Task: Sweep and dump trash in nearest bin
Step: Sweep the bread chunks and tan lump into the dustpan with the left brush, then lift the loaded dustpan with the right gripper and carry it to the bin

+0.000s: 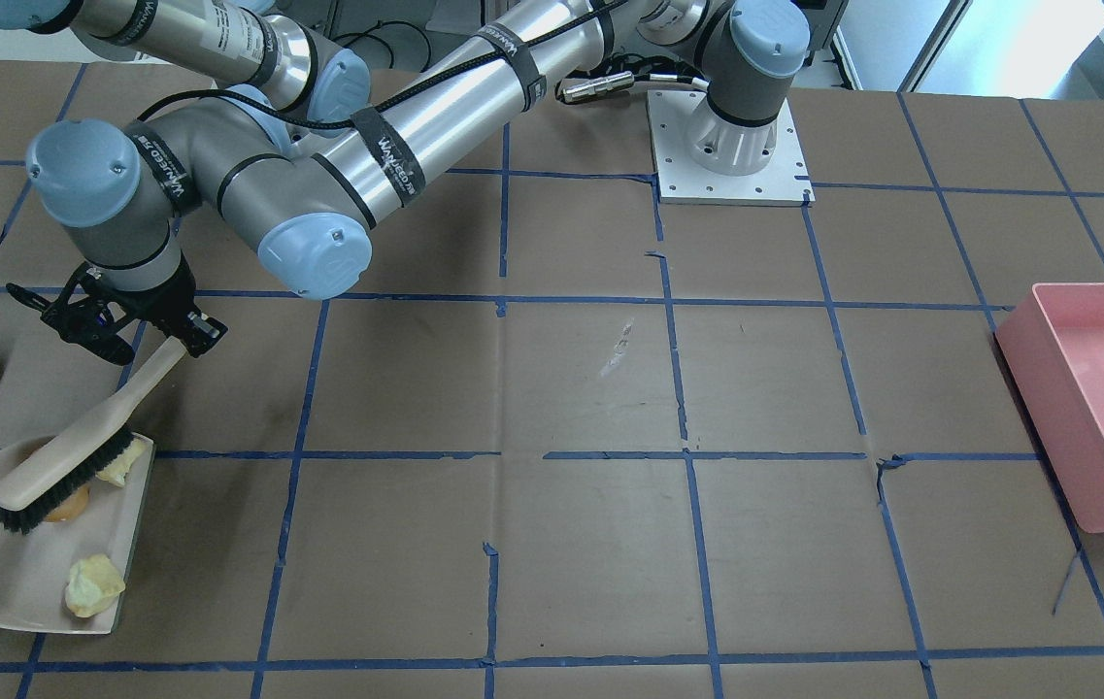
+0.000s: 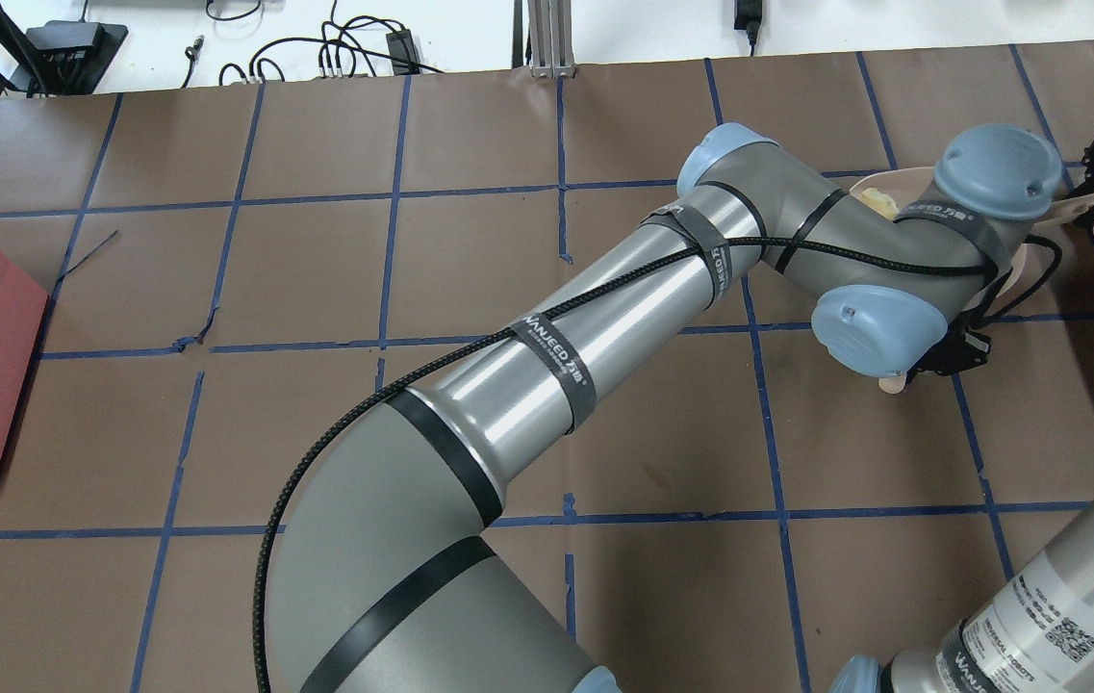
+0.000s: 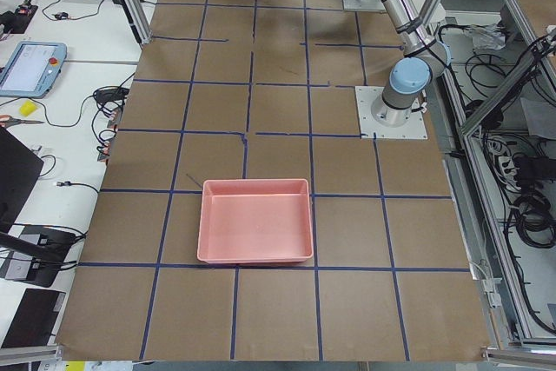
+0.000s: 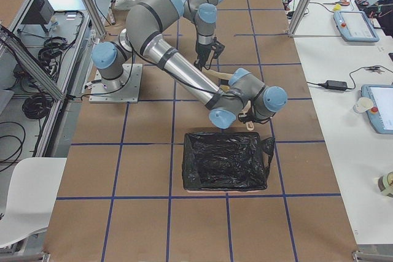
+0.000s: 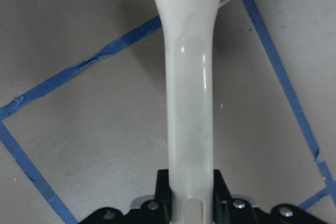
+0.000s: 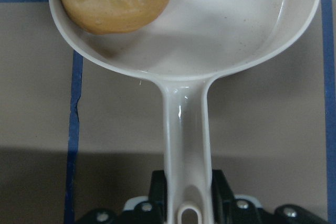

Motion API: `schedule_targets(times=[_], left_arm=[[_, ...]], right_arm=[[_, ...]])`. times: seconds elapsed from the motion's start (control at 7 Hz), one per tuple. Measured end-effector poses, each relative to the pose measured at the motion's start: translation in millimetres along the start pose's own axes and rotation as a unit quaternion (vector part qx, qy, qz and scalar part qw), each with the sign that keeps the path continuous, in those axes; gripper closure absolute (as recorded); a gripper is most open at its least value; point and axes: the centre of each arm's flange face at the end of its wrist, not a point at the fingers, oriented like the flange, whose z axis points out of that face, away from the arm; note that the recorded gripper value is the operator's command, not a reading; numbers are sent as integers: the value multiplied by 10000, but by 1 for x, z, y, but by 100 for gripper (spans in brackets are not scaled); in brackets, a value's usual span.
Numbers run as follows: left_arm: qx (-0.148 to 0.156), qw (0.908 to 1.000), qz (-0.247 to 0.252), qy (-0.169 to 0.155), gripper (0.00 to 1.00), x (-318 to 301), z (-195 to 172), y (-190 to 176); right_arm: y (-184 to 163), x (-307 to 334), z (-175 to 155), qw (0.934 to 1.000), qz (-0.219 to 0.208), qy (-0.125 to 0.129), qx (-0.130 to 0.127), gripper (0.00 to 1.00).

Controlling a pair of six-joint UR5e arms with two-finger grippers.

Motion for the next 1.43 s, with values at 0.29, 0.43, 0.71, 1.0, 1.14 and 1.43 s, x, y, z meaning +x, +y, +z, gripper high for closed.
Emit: schedule_targets(times=[0.29, 0.43, 0.71, 1.0, 1.14, 1.43], left_arm=[[52, 9999, -64, 123, 91, 0, -27, 4], [-19, 9993, -296, 209, 91, -22, -44, 0], [-378, 9928, -1114, 237, 91, -113, -108, 3], [-972, 9759, -1950, 117, 91, -197, -149, 60], [-1238, 9635, -2373, 53, 91, -226, -145, 95], [-1484, 9452, -2909, -43, 92, -246, -124, 159]], right_arm=[[0, 0, 1, 10000, 1, 2, 16, 100], [0, 1, 1, 10000, 24, 41, 82, 100], [0, 0, 1, 9989, 142, 198, 396, 100], [0, -8, -6, 9952, 372, 279, 859, 100], [6, -22, -23, 9894, 646, 376, 1242, 100], [28, -71, -79, 9691, 1349, 689, 1947, 100]])
